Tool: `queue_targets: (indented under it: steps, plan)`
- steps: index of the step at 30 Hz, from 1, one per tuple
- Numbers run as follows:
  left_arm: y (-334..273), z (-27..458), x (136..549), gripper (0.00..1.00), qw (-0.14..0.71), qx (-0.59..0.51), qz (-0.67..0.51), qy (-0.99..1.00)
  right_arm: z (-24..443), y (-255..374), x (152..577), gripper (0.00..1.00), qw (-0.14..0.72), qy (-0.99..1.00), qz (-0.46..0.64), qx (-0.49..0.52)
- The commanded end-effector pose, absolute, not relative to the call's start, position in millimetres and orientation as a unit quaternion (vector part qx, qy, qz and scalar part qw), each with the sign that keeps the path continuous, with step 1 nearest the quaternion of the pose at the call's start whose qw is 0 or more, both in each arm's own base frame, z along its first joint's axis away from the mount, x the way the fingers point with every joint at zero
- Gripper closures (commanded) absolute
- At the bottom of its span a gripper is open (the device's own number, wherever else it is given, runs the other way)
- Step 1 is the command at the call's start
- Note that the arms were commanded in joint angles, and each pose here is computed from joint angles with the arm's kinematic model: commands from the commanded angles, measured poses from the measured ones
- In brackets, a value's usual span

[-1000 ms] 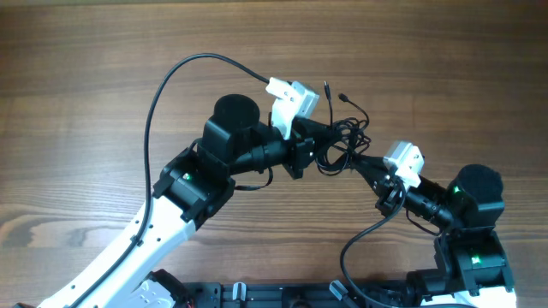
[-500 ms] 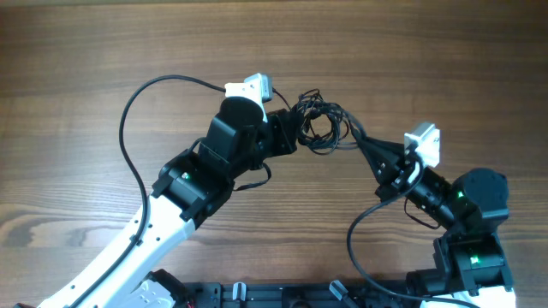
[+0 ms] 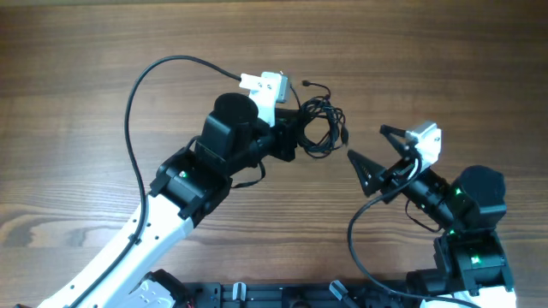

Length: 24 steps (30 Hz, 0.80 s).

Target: Untangle cables

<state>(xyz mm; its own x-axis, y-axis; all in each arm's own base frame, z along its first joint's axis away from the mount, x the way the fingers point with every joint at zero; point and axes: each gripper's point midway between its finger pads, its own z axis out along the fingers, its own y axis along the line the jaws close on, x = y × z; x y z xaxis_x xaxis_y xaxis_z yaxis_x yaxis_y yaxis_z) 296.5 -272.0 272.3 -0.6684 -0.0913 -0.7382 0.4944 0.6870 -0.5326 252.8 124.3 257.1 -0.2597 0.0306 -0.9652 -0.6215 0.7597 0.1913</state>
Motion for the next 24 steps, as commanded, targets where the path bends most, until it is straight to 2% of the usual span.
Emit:
queue_targets:
  steps: [1, 3, 6, 7, 9, 11, 12, 13, 17, 18, 20, 21, 23, 24]
  plan:
    - [-281.7, 289.9, 284.9, 0.96, 0.394, 0.164, -0.406, 0.808, 270.2, 141.5, 236.3, 0.18, 0.578, 0.704, 0.318, -0.263]
    - [-290.8, 298.7, 276.8, 0.96, 0.389, 0.185, -0.433, 0.792, 275.3, 148.4, 228.7, 0.25, 0.576, 0.688, 0.338, -0.284]
    - [-301.9, 307.1, 269.0, 0.96, 0.396, 0.201, -0.446, 0.777, 278.2, 153.8, 221.7, 0.41, 0.575, 0.673, 0.349, -0.308]
    - [-306.3, 309.1, 265.0, 0.96, 0.398, 0.212, -0.448, 0.772, 278.5, 155.2, 219.6, 0.5, 0.578, 0.665, 0.345, -0.322]
    - [-312.7, 310.6, 258.0, 0.96, 0.404, 0.236, -0.446, 0.763, 278.6, 155.9, 218.6, 0.53, 0.582, 0.66, 0.339, -0.333]
    - [-316.6, 312.9, 254.5, 0.96, 0.405, 0.241, -0.45, 0.758, 278.6, 156.0, 218.5, 0.62, 0.585, 0.657, 0.334, -0.339]
    - [-316.7, 313.6, 254.5, 0.96, 0.406, 0.242, -0.451, 0.757, 278.6, 156.0, 218.5, 0.69, 0.586, 0.656, 0.333, -0.341]
    - [-316.9, 314.5, 254.9, 0.96, 0.408, 0.242, -0.452, 0.756, 278.6, 156.0, 218.4, 0.88, 0.586, 0.656, 0.333, -0.341]
    - [-317.4, 317.0, 255.1, 0.96, 0.412, 0.242, -0.453, 0.752, 278.5, 155.8, 218.7, 0.89, 0.586, 0.656, 0.332, -0.341]
    - [-317.5, 317.1, 255.2, 0.96, 0.412, 0.242, -0.454, 0.752, 278.3, 155.2, 219.7, 0.81, 0.587, 0.658, 0.33, -0.338]
    - [-317.7, 317.7, 254.6, 0.96, 0.411, 0.244, -0.455, 0.751, 278.0, 154.1, 221.2, 0.79, 0.588, 0.66, 0.326, -0.336]
    - [-317.8, 317.9, 254.7, 0.96, 0.412, 0.244, -0.455, 0.751, 278.0, 154.1, 221.3, 0.82, 0.588, 0.66, 0.326, -0.335]
    - [-317.7, 318.2, 255.1, 0.96, 0.413, 0.243, -0.455, 0.751, 277.7, 152.6, 223.3, 0.96, 0.59, 0.663, 0.321, -0.331]
    - [-317.7, 318.2, 255.1, 0.96, 0.413, 0.243, -0.455, 0.751, 277.6, 152.5, 223.5, 0.96, 0.59, 0.663, 0.321, -0.33]
